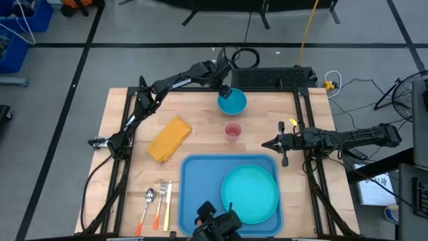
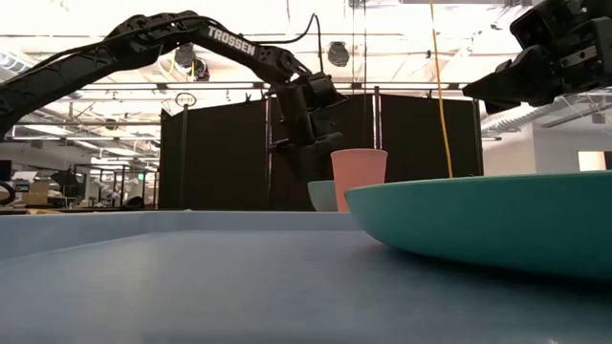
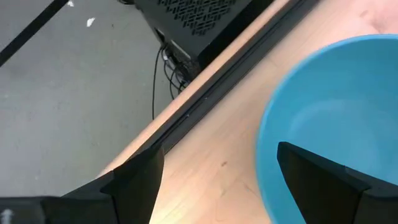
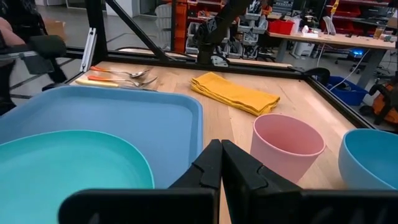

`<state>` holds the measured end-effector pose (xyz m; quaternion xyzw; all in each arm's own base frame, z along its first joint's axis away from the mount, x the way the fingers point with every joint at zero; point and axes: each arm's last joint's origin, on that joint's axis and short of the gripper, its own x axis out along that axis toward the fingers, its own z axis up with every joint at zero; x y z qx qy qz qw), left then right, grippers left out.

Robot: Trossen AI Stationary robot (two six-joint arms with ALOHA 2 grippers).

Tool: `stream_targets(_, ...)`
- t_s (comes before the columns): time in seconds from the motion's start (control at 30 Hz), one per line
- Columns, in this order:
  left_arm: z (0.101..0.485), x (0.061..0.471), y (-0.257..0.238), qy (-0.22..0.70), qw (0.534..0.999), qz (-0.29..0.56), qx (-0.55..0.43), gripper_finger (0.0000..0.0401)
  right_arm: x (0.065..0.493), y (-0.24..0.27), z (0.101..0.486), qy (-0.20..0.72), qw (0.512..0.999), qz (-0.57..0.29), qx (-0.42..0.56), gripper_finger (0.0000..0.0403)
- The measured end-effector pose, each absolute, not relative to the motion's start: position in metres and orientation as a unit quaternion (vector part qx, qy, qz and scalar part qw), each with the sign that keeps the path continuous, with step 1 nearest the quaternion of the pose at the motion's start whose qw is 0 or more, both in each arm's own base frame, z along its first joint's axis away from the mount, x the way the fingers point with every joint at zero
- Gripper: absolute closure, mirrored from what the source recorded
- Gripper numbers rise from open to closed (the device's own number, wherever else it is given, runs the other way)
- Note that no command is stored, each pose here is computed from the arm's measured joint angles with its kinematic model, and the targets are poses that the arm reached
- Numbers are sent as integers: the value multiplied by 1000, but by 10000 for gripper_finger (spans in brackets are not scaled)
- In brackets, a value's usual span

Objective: Set up tray
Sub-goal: Put the blue bowl on top of the green plate

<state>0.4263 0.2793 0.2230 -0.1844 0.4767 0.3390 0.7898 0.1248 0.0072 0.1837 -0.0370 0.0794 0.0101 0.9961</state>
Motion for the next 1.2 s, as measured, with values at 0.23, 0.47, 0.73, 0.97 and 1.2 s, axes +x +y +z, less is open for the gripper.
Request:
stream_targets(0.23, 223, 427, 279, 472, 796, 318, -206, 62, 125, 7, 185, 73, 997, 12, -36, 403)
stream_targets(0.47, 223, 435, 266, 486, 802, 299, -176, 61, 125, 7, 185, 73, 997, 12, -36, 403)
stream_targets(0.73, 219, 444, 254, 489, 808, 294, -148, 87, 125, 7, 185, 73, 997, 12, -34, 403)
stream_targets(0.97, 195, 441, 257, 505, 796, 303, -136, 89, 125, 7, 185, 73, 997, 12, -27, 403)
stream_targets(1.2, 187, 441, 257, 513, 800, 289, -113, 112, 125, 7, 185, 73, 997, 12, -31, 403)
